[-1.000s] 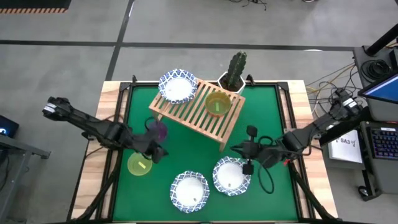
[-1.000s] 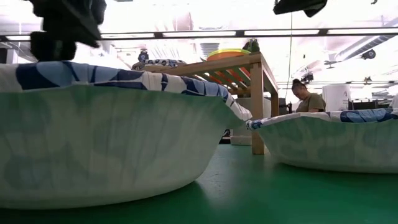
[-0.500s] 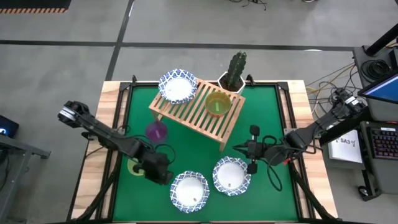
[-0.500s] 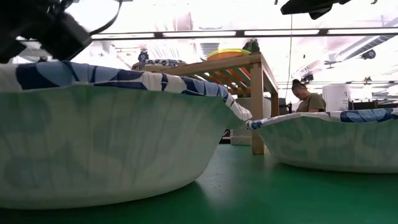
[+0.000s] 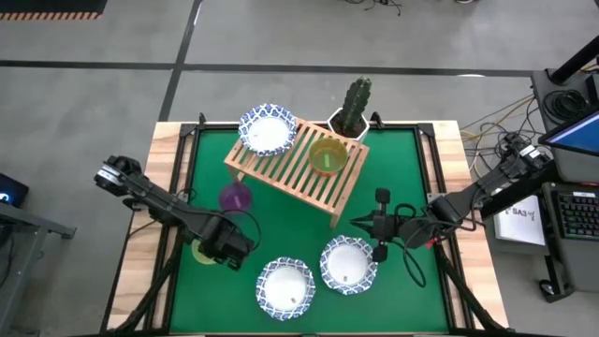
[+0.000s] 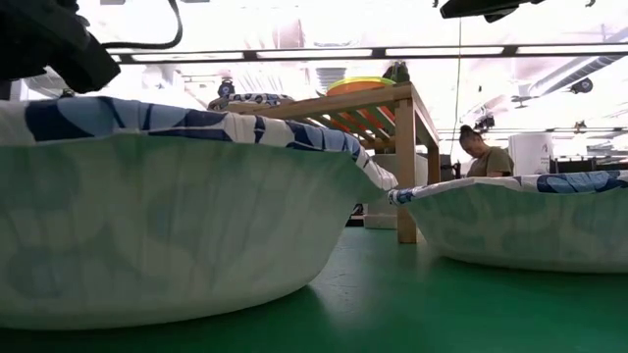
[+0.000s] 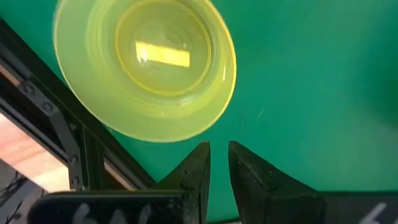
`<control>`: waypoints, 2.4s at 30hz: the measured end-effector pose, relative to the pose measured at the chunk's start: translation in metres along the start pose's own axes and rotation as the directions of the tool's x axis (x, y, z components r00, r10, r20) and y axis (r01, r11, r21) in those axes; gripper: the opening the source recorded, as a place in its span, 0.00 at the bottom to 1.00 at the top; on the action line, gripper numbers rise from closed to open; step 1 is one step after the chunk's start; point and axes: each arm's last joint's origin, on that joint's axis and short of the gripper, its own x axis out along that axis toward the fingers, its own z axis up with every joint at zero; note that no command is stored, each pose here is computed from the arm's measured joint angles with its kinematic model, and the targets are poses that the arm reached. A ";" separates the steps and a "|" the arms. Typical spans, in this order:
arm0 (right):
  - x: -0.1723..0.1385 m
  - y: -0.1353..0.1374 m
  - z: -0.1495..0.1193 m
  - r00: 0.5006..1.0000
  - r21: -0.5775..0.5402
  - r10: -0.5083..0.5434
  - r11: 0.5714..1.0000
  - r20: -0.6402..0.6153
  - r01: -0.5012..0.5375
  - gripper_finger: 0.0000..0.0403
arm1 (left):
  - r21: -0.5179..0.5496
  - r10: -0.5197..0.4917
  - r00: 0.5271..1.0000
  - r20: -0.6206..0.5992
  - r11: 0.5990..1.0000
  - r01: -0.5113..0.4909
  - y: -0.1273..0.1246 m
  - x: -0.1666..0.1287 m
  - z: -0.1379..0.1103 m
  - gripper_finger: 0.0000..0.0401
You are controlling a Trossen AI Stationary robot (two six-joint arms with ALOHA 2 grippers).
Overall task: Place and stack bowls onto a shelf
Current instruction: Stack the yellow bowl on top of the green bowl on the shelf
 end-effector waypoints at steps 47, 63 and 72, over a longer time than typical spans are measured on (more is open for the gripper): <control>0.001 0.000 -0.003 1.000 0.013 -0.002 1.000 -0.008 0.003 0.02 | 0.128 0.071 0.983 0.170 0.987 -0.094 -0.020 0.026 0.011 0.27; 0.001 0.000 -0.003 1.000 0.013 -0.002 1.000 -0.009 0.003 0.02 | 0.108 0.054 0.983 0.175 0.991 -0.073 -0.035 0.048 0.017 0.43; 0.001 0.000 -0.003 1.000 0.012 -0.003 1.000 -0.009 0.003 0.02 | 0.129 0.083 0.976 0.204 0.985 -0.111 -0.038 0.056 0.020 0.16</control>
